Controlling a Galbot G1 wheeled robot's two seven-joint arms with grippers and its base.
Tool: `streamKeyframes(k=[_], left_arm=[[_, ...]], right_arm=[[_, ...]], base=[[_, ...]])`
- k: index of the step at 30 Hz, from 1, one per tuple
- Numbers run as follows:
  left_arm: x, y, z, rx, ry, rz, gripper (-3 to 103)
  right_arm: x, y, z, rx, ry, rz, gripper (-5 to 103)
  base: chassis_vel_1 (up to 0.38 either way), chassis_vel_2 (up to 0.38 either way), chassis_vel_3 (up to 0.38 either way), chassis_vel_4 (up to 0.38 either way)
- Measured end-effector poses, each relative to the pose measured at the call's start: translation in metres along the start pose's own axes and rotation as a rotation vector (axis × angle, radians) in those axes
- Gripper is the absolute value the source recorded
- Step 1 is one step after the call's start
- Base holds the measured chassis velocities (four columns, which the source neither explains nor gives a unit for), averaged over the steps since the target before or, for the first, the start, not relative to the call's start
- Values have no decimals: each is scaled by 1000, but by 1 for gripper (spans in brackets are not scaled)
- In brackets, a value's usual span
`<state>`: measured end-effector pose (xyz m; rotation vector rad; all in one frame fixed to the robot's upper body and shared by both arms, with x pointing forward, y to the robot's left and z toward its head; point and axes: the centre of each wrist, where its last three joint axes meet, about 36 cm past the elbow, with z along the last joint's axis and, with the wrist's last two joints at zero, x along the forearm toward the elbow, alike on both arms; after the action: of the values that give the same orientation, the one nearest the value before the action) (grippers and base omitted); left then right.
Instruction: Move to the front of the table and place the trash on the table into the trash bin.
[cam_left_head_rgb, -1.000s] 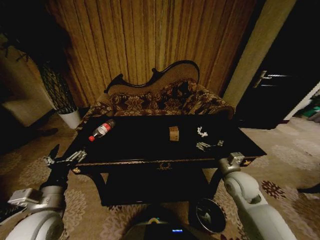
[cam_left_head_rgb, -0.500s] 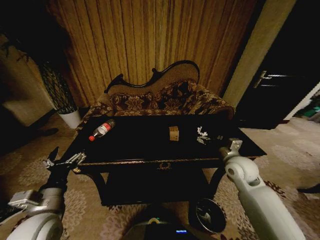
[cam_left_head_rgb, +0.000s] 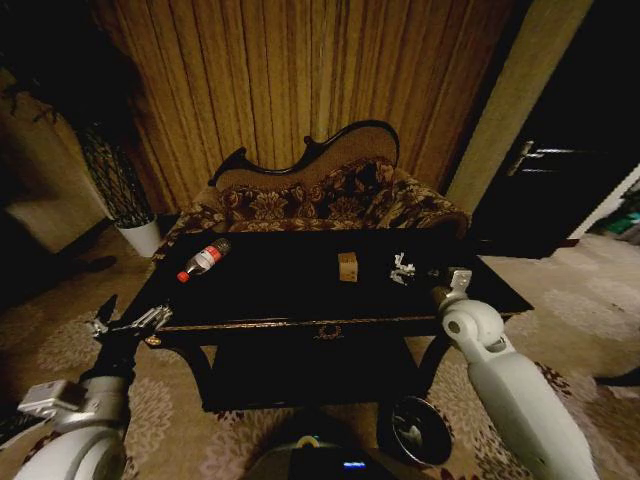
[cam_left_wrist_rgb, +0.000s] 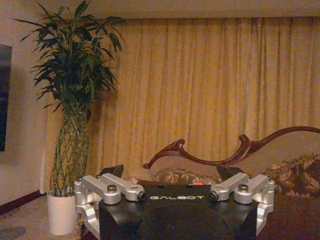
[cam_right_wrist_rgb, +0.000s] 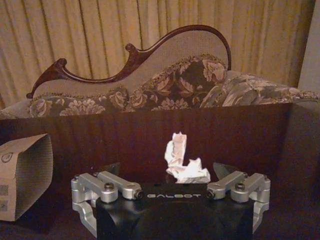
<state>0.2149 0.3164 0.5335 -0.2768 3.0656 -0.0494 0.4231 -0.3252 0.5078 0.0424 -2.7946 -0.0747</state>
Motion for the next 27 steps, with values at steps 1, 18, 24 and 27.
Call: streamKeyframes(k=[1, 18, 24, 27], left_arm=[[0, 0, 0, -1, -1, 1, 100], [1, 1, 0, 9, -4, -6, 100], [0, 2, -1, 8, -6, -6, 100], [0, 2, -1, 8, -7, -5, 100]], right_arm=[[0, 0, 1, -2, -1, 1, 100], [13, -6, 11, -6, -24, 20, 79], [15, -9, 12, -10, -33, 26, 57], [16, -9, 13, -11, -34, 26, 46]], base=[[0, 0, 0, 0], [0, 0, 0, 0], [0, 0, 0, 0], [0, 0, 0, 0]])
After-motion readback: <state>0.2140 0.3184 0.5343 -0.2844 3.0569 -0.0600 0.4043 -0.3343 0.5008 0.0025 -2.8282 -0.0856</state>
